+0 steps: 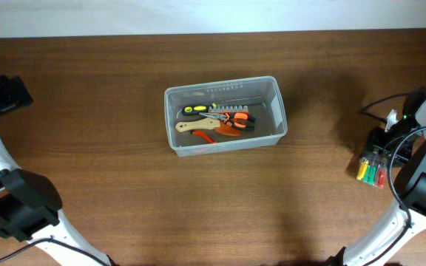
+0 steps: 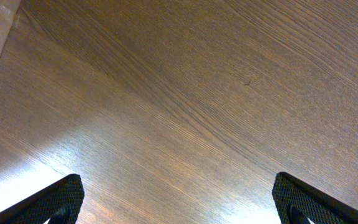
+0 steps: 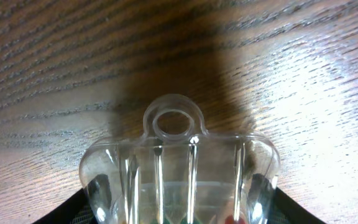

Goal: Pack container
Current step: 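Grasp the screwdriver case by its loop handle with the right gripper, then carry the screwdriver case with the right gripper and place it in the box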

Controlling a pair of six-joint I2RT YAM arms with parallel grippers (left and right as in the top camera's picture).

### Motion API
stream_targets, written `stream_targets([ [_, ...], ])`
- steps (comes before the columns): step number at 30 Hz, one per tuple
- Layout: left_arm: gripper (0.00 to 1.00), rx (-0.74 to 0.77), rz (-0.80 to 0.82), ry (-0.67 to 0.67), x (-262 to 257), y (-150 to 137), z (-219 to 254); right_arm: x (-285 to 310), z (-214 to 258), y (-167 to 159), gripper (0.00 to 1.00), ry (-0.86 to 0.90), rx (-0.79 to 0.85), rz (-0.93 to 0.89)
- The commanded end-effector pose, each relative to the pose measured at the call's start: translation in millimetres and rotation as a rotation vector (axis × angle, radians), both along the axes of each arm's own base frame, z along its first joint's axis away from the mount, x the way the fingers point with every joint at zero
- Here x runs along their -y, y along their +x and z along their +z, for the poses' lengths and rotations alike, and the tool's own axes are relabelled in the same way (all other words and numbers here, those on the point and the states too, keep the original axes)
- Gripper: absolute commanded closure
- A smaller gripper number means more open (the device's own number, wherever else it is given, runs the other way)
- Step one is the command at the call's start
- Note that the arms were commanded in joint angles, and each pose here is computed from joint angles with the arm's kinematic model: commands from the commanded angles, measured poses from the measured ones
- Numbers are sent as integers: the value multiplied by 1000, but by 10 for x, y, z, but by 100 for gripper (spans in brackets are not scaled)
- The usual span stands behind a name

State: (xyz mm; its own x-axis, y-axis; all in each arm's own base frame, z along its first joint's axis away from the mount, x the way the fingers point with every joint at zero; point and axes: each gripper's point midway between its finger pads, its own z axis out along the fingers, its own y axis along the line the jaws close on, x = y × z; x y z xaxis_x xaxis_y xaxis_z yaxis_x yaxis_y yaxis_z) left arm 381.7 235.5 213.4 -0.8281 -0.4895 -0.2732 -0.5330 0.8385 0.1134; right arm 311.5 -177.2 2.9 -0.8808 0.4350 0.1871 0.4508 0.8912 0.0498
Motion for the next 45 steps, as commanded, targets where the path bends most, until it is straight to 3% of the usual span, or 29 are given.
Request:
stream_targets([
  [1, 1, -1, 18, -13, -13, 8, -48, -98, -89, 14, 46, 60, -25, -13],
  [7, 1, -1, 18, -13, -13, 8, -48, -109, 283, 224, 50, 57, 20, 11],
  [14, 1, -1, 18, -13, -13, 8, -48, -450, 1361, 832, 51, -56, 259, 161],
  [16, 1, -1, 18, -13, -13, 8, -48, -680, 1728, 997, 52, -88, 352, 227],
  [21, 1, -1, 18, -13, -13, 8, -48, -1584, 2559, 1310, 70, -124, 596, 456],
  [25, 1, -1, 18, -13, -13, 8, -48, -2552, 2846, 1366, 71, -106, 730, 804],
  [31, 1, -1, 18, -13, -13, 8, -48, -3912, 2618, 1170, 79, -70, 788, 1453],
  [33, 1, -1, 18, -13, -13, 8, -48, -4167, 2420, 1117, 81, -55, 766, 1589],
  [36, 1, -1, 18, -13, -13, 8, -48, -4386, 2025, 1077, 80, -20, 693, 1705],
  [40, 1, -1, 18, -13, -13, 8, -48, -4420, 1403, 1070, 79, 35, 545, 1728],
  [45, 1, -1, 18, -13, -13, 8, -48, -4362, 841, 1057, 51, 82, 409, 1739],
])
